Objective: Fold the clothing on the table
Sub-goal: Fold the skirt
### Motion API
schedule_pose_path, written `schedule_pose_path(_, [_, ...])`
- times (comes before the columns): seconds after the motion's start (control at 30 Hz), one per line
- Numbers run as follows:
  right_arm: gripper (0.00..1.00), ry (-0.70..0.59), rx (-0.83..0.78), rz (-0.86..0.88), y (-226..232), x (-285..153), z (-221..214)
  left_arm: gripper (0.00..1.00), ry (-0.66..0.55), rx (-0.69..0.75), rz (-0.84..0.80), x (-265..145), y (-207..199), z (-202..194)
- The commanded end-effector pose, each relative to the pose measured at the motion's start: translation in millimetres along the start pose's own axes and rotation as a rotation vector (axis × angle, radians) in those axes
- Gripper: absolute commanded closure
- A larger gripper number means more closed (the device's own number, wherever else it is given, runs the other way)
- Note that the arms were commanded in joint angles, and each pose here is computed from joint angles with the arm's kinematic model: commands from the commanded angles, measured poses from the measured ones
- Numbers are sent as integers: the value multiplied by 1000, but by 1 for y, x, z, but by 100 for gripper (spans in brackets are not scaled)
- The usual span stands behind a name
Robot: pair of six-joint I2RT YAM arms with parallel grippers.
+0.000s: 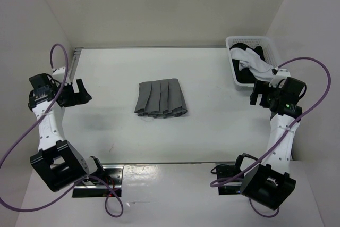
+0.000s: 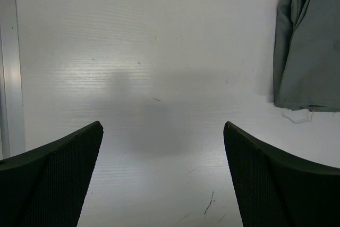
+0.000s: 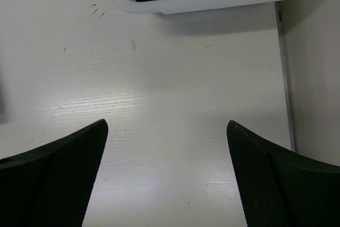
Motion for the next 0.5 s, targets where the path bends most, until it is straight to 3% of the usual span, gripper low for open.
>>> schedule_pose_path(0.0, [4,-74,-22,4,-2,2,9,0,-63,12,26,-3,2,9])
schedule_pose_path(0.47, [2,-21,-30,48,-4,13,5,0,-91,30,55,-11,-2,8])
Point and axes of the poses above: each gripper's point midway between its finger pads, its own x axis out along the fingers, its own y axis along the line the jaws close on, z = x × y, the point moved 10 cm from there along -x, back along the fingers, and after that the axes turned 7 degrees about x, right-handed, at the moved point
